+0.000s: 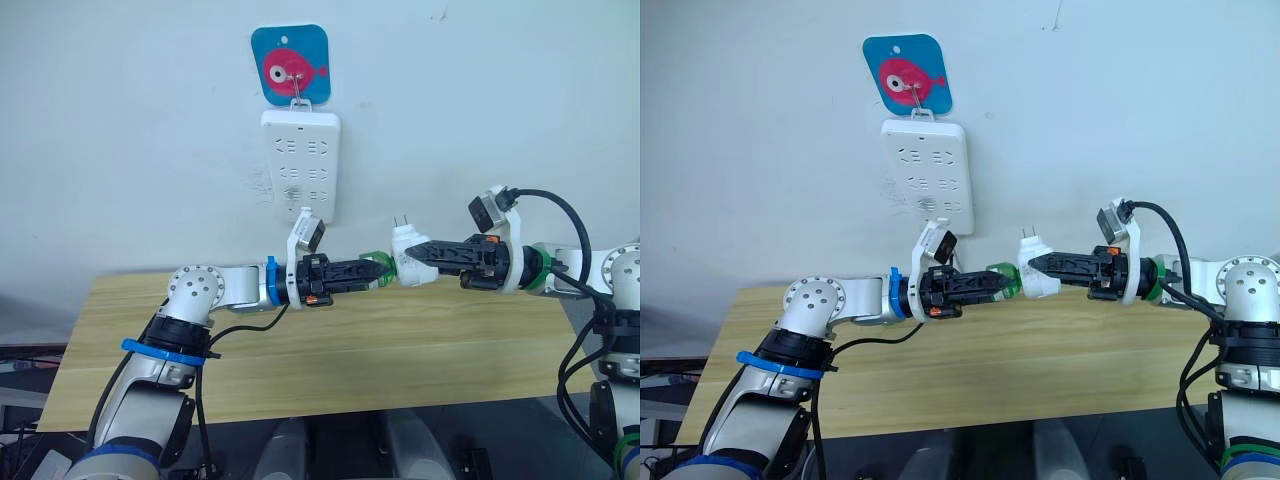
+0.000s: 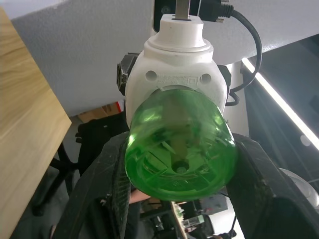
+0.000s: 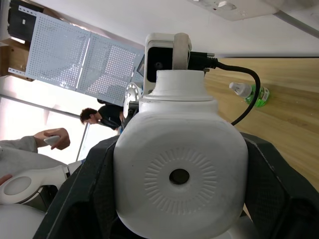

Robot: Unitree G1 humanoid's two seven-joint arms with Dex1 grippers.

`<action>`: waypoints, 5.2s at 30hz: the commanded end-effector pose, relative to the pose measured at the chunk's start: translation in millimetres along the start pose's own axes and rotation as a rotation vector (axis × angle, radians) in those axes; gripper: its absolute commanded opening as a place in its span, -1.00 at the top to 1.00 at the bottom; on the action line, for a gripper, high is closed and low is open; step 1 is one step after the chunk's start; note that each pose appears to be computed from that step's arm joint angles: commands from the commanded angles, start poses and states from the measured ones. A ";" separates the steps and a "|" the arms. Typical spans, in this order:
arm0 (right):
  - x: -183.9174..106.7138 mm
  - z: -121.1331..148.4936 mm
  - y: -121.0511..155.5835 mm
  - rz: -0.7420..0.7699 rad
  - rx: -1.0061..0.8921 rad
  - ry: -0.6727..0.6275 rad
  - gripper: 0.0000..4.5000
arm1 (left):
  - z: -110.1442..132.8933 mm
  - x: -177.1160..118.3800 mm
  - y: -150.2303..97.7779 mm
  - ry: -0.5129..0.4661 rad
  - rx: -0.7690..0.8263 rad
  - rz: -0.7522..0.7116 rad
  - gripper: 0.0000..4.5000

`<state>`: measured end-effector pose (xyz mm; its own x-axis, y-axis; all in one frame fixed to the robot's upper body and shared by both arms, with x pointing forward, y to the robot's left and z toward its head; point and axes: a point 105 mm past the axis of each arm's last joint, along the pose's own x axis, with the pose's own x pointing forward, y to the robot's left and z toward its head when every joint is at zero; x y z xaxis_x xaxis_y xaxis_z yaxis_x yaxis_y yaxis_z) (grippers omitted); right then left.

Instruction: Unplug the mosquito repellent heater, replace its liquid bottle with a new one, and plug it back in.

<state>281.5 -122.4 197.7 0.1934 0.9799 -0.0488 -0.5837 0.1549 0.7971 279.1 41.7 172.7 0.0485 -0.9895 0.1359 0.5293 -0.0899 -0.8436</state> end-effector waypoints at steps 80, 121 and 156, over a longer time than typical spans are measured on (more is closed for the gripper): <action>-3.4 -11.0 10.7 0.000 -0.011 0.043 -0.32 | -21.6 -37.4 -10.7 -0.154 -0.089 0.073 0.00; -163.7 -45.3 -189.6 -1.391 -0.146 0.181 -0.77 | -54.9 -54.8 -18.2 -0.113 0.024 0.159 0.00; 24.6 -7.2 6.6 -0.103 0.036 -0.257 -0.98 | 8.6 -3.2 -12.4 -0.210 1.263 0.353 0.00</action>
<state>278.6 -99.7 184.2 0.4377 0.8987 -0.0263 -0.4940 0.2648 0.8282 288.9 51.5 175.8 0.4512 -0.8800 0.1481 0.8674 0.4715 0.1591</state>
